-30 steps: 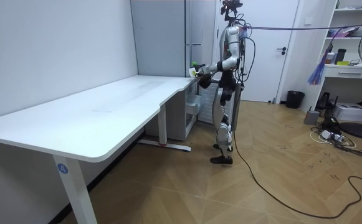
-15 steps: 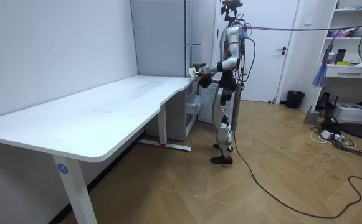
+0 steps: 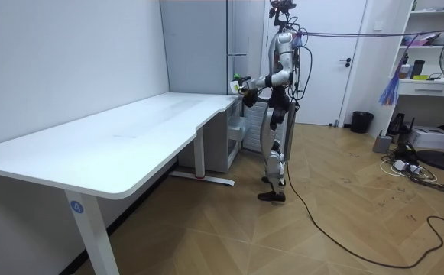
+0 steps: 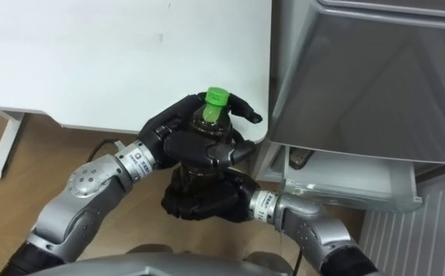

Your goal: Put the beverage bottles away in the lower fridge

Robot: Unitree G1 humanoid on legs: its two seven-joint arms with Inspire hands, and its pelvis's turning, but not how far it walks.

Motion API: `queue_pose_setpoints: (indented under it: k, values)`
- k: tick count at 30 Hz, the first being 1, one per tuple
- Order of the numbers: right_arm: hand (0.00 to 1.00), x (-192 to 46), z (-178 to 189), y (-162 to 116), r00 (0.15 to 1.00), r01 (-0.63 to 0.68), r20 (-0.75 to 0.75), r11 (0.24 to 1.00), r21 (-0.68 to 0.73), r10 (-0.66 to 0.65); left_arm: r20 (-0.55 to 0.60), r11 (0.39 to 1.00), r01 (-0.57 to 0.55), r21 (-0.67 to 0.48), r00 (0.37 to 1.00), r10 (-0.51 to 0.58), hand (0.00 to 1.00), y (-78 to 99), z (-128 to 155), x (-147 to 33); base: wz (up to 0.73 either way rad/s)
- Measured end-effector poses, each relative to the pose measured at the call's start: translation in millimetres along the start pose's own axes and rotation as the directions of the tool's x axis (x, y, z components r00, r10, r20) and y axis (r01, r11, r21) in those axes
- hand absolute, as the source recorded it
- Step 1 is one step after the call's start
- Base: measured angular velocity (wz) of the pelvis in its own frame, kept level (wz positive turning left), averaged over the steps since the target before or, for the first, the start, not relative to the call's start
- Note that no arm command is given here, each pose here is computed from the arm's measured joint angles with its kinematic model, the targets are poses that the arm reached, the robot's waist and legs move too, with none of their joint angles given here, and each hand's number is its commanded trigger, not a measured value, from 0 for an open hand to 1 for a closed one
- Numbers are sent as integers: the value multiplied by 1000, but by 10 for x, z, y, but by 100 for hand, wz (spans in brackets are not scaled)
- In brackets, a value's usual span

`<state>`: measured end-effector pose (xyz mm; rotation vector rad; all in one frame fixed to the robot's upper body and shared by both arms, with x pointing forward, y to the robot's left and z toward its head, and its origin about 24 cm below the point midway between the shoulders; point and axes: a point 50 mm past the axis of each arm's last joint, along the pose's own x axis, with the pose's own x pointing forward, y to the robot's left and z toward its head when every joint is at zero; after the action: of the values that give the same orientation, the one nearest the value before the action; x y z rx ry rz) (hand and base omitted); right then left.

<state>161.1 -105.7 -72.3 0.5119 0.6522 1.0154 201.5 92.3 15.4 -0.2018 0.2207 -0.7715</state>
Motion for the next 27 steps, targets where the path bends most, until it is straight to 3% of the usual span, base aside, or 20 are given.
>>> queue_pose_setpoints:
  k: [7, 8, 18, 27]
  values:
    - [100, -18, 43, -6, 999, -7, 33, 1000, -14, 8, 27, 1000, -1, 22, 1000, 1, 0, -6, 79, -1, 0]
    - [100, -22, 56, -7, 999, -11, 42, 1000, -16, 12, 33, 1000, -1, 24, 999, 0, 100, -7, 101, -2, 0]
    - [100, 12, 204, 53, 991, -47, 121, 998, -51, 53, 116, 998, -6, 64, 993, -2, 100, -10, 316, -26, 0]
    - [100, 17, 194, 63, 989, -52, 134, 998, -41, 57, 118, 998, -8, 64, 993, 1, 100, -6, 320, -28, 0]
